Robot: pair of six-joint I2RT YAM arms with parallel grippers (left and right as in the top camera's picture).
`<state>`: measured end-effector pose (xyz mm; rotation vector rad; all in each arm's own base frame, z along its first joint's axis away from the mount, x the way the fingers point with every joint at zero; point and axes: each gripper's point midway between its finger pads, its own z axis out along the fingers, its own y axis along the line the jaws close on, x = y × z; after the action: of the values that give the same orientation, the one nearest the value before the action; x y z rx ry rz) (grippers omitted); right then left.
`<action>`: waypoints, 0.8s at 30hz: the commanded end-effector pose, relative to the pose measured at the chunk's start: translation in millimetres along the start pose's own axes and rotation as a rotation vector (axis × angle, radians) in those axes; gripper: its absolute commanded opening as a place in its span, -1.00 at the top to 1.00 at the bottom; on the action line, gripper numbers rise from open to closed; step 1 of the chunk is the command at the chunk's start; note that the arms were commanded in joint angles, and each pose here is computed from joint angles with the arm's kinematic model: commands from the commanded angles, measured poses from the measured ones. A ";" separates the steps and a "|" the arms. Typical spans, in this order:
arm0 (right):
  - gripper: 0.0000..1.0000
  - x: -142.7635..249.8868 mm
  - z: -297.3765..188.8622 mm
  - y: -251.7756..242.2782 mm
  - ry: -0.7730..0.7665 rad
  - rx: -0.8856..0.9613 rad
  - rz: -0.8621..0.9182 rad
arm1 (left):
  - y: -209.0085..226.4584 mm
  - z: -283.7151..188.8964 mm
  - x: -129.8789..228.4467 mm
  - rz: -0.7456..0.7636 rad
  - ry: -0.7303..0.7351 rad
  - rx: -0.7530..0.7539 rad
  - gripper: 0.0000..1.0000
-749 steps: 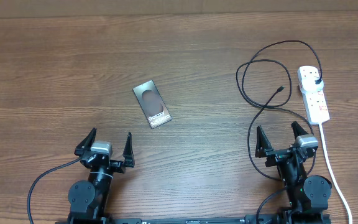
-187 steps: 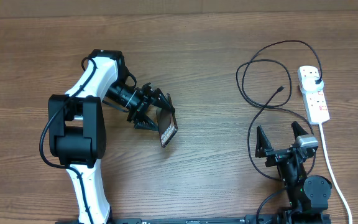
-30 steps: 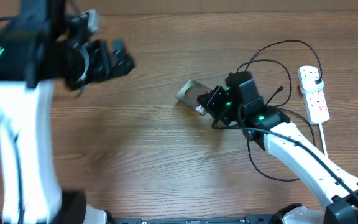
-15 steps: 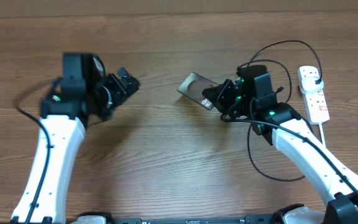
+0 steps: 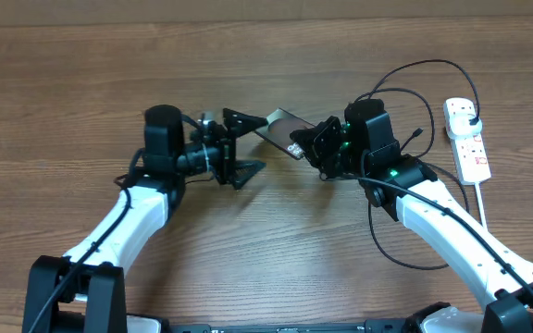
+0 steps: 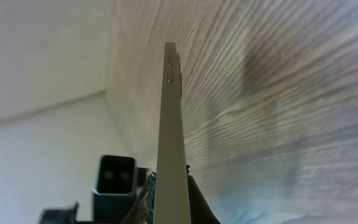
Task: Plug charger to phone and switch on socket
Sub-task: 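Grasp the phone's top edge with the left gripper opposite the right gripper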
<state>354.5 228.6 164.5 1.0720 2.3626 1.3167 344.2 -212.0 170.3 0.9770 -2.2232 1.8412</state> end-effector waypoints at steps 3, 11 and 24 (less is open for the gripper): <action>0.93 27.1 -13.2 23.5 0.146 -0.059 0.190 | 2.2 1.6 6.4 -0.074 0.030 -0.006 -0.80; 0.93 56.3 -16.0 18.7 0.287 -0.028 0.181 | 2.0 1.7 3.3 -0.104 0.012 -0.005 -0.40; 0.93 73.1 -15.4 18.5 0.336 -0.020 0.162 | 1.2 1.0 -14.2 -0.105 -0.089 0.006 0.11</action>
<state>315.9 263.8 174.2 1.2640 2.5080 1.5975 345.0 -211.8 164.7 1.1083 -2.1366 1.7789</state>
